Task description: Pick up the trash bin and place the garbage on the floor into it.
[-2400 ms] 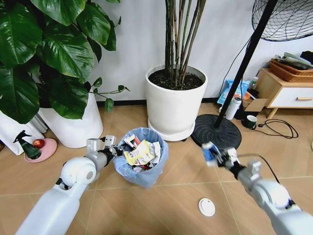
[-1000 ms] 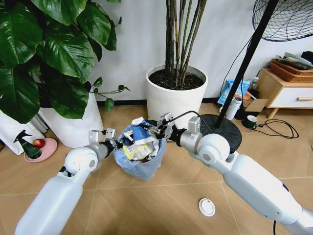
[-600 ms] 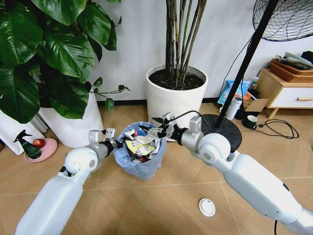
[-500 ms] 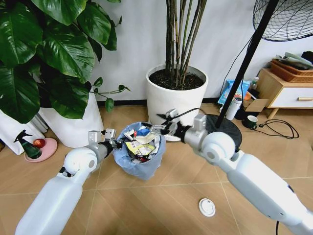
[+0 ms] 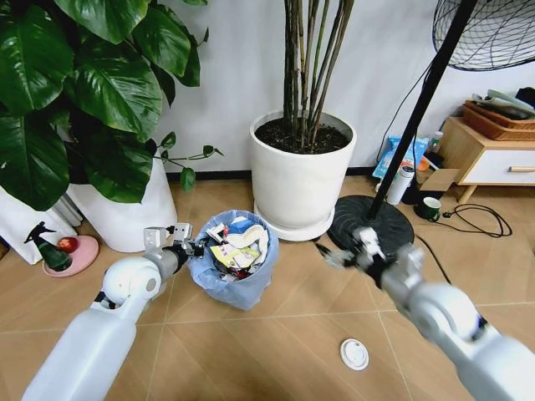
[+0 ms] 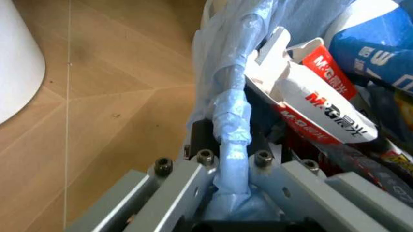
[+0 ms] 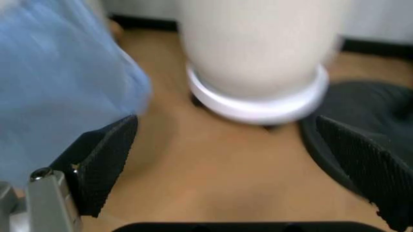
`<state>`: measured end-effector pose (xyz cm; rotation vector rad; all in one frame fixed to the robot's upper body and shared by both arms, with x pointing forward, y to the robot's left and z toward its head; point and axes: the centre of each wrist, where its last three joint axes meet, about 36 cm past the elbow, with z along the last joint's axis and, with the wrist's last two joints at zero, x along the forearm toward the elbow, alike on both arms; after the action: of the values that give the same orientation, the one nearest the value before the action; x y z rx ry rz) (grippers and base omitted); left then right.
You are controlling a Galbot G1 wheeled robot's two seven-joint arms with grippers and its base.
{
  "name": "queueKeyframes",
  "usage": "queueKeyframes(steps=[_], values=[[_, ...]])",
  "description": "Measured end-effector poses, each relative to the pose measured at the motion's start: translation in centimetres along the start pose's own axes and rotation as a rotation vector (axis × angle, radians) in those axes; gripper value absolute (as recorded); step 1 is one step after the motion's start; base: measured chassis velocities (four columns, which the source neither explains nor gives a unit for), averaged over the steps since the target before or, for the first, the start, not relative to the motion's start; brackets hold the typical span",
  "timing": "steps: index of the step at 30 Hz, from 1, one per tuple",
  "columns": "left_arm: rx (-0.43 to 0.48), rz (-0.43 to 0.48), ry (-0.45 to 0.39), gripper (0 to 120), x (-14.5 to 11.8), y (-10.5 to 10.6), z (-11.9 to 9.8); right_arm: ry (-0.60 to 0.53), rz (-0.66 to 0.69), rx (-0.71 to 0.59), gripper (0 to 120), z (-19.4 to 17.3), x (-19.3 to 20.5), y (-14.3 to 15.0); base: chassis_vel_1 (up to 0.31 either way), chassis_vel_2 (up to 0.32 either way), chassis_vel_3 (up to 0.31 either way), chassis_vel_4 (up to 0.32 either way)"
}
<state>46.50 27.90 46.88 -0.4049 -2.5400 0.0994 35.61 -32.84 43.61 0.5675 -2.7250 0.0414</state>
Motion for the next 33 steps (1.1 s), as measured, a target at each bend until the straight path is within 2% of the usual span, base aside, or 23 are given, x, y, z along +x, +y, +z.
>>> queueKeyframes(steps=[3,6,8,11,16,19,26,33], values=[[0.000,0.001,0.002,0,0.0,0.0,0.1,0.038,0.051,0.002,100,2.7,1.6,-1.5,0.000,0.000,0.000,0.000],[0.002,0.003,0.003,0,0.0,-0.2,0.2,0.110,0.112,0.004,100,8.0,4.1,-3.7,0.000,0.000,0.000,0.000],[0.002,0.004,0.003,0,0.0,-0.2,0.3,0.118,0.116,0.003,100,8.5,4.3,-3.8,0.000,0.000,0.000,0.000],[0.001,0.007,0.006,0,0.0,-0.4,0.4,0.158,0.132,-0.015,100,12.1,5.7,-4.3,0.000,0.000,0.000,0.000],[-0.001,0.010,0.008,0,-0.1,-0.5,0.5,0.199,0.137,-0.026,100,15.5,6.7,-4.5,0.000,0.000,0.000,0.000],[-0.004,0.012,0.009,0,0.0,-0.7,0.5,0.263,0.144,-0.046,100,19.7,7.8,-4.6,0.000,0.000,0.000,0.000],[-0.004,0.012,0.013,0,-0.1,-0.8,0.8,0.270,0.109,-0.006,100,23.6,8.7,-5.2,0.000,0.000,0.000,0.000],[-0.003,0.019,0.018,0,-0.1,-1.0,1.1,0.258,0.054,0.023,100,25.3,6.9,-4.3,0.000,0.000,0.000,0.000]])
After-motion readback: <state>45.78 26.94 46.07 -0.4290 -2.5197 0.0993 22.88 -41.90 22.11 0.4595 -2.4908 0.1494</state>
